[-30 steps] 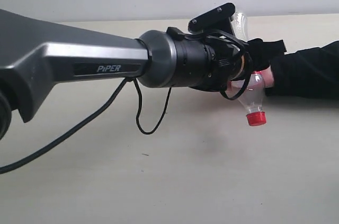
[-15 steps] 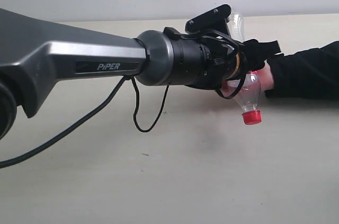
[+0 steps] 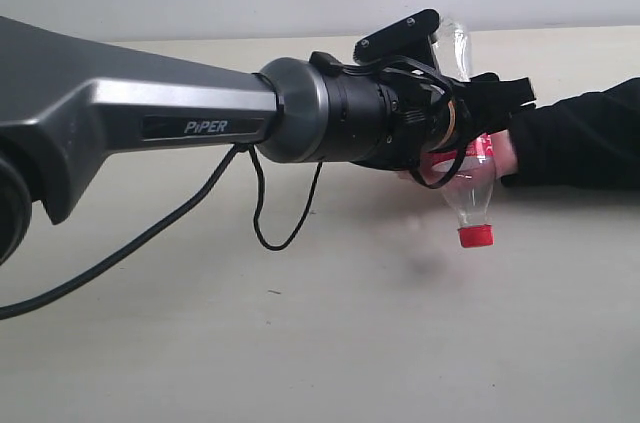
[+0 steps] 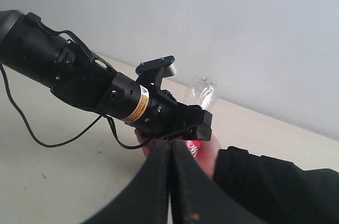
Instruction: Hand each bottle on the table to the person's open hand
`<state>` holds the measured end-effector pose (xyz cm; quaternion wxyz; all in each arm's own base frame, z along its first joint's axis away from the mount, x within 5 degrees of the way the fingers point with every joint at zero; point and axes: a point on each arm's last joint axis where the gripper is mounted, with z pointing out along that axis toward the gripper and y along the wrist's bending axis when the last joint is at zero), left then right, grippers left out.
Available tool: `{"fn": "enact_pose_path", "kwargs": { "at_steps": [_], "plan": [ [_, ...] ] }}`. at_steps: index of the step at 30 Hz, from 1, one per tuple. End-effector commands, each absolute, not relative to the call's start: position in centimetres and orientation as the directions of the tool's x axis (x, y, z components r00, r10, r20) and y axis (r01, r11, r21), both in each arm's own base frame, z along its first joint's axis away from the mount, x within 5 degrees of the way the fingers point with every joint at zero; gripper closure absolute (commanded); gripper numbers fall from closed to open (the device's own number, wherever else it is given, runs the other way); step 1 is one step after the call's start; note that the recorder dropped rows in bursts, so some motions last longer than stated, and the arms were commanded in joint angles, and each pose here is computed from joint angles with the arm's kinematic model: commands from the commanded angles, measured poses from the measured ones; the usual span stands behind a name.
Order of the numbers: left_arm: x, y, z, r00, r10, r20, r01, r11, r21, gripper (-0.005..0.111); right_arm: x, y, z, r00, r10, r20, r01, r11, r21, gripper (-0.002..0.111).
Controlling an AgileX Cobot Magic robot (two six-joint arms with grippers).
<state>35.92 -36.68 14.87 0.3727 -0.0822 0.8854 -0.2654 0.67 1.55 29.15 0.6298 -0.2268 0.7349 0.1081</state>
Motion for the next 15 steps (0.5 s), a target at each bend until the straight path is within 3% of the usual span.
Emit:
{"fn": "enact_pose_path", "kwargs": {
  "at_steps": [1, 15],
  "plan": [
    [36.09, -36.67, 14.83, -0.710, -0.350, -0.612, 0.048, 0.842, -0.537, 0.039, 0.71, 1.55, 29.08, -0.101, -0.193, -0.976, -0.465, 0.876, -0.125, 0.108],
    [36.77, -35.86, 15.51, -0.698, -0.381, -0.607, 0.020, 0.836, -0.548, 0.039, 0.71, 1.55, 29.08, -0.101, -0.193, -0.976, -0.465, 0.876, -0.125, 0.108]
  ]
}}
